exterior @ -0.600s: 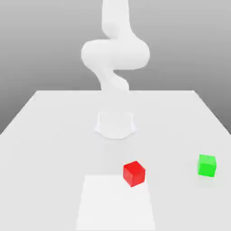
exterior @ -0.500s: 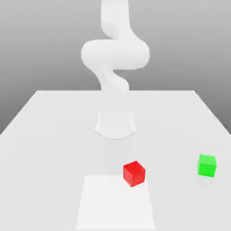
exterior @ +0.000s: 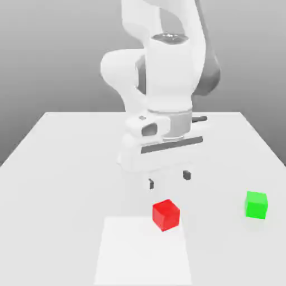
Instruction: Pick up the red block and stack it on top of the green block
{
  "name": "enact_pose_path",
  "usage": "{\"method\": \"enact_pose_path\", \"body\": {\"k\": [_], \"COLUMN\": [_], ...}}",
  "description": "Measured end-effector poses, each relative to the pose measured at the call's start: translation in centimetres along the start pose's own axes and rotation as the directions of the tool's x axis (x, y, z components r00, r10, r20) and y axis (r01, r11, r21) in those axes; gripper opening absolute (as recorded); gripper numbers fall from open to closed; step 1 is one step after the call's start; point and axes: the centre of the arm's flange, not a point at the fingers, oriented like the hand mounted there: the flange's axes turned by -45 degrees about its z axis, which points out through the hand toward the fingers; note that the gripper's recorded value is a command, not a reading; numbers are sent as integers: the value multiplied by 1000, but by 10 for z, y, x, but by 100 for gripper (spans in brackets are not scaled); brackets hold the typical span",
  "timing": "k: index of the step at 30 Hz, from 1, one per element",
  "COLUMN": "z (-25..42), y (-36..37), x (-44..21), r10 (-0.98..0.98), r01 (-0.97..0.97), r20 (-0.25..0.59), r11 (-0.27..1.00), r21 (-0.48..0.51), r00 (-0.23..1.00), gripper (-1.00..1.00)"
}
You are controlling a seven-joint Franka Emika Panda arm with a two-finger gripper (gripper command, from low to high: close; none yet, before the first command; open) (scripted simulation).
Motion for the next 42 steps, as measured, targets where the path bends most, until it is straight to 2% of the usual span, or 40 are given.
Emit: {"method": "enact_pose_path", "body": {"k": [5, 6, 13, 21, 25, 31, 38, 42], "z": [55, 62, 63, 5, -7, -20, -34, 0], "y": [-6, -6, -7, -7, -45, -129, -248, -255], "x": [-10, -11, -12, -9, 16, 50, 58, 60], "r10": [-20, -20, -20, -24, -253, -634, -933, -945], "r01": [20, 20, 20, 24, 252, 633, 932, 945], "r20": [28, 28, 29, 29, 27, 19, 4, 3], "r11": [1000, 1000, 1000, 1000, 968, 773, 361, 326], "r21": [8, 8, 9, 9, 14, 23, 31, 30], "r00": [999, 999, 999, 999, 967, 773, 361, 326], "gripper": [0, -100, -100, -100, -100, -100, -100, -100]}}
